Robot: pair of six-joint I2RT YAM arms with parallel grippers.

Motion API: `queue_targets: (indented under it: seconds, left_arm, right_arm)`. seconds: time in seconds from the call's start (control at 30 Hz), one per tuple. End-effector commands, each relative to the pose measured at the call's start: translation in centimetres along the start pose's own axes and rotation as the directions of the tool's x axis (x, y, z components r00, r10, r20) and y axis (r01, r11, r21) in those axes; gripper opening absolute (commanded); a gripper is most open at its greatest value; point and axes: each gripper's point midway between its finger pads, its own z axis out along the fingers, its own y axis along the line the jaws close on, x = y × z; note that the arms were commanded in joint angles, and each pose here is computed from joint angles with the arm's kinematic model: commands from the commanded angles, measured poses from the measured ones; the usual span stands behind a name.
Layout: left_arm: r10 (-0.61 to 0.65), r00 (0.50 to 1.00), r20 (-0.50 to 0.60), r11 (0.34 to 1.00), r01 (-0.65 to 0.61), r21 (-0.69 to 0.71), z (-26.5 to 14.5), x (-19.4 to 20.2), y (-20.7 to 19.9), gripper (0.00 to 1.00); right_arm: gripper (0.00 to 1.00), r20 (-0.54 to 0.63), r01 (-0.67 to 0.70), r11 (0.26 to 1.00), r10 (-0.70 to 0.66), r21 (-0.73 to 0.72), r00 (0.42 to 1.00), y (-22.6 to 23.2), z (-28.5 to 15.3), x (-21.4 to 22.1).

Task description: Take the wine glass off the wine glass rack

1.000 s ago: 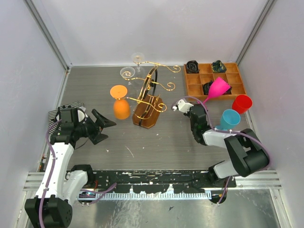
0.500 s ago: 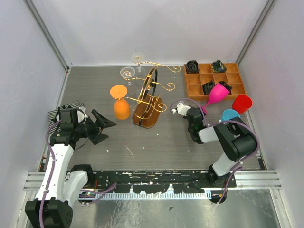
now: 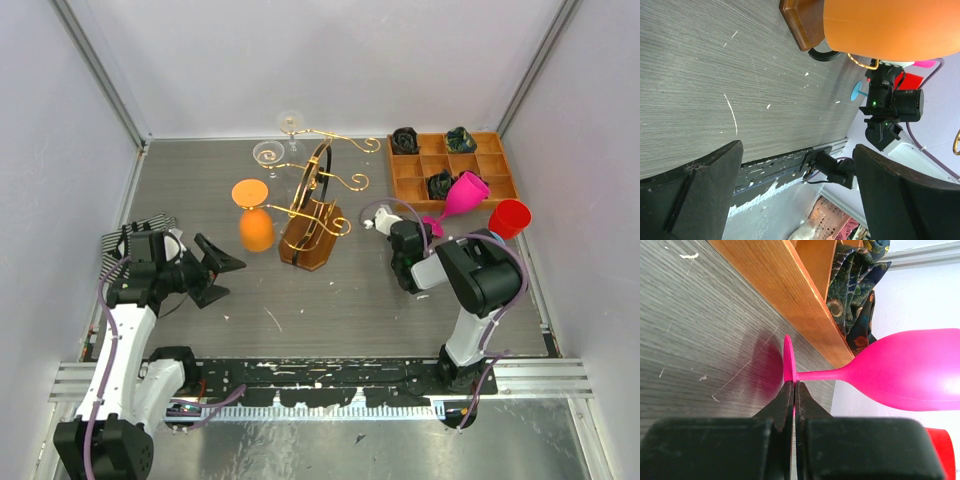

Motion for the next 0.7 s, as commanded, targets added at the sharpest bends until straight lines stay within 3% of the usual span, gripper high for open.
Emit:
queue_targets:
  seconds: [0.0, 0.47, 0.67]
  left_arm:
    - [0.006, 1.0, -0.025, 1.0, -0.005, 0.021, 0.1, 0.2, -0.1, 0.98]
    - [0.0, 0.999, -0.032, 1.0, 0.001, 0.018, 0.5, -0.1, 0.4, 0.98]
    - [-0.001, 0.999, -0.039, 1.0, 0.001, 0.013, 0.6, -0.1, 0.6, 0.98]
  right_arm:
    - [0.01, -0.013, -0.065, 0.997, 0.065, 0.044, 0.998, -0.9, 0.8, -0.3]
    - [0.1, -0.079, -0.058, 0.995, 0.052, -0.076, 0.996, 3.0, 0.8, 1.3]
    - [0.18, -0.103, -0.064, 0.991, 0.051, -0.119, 0.993, 4.1, 0.9, 1.6]
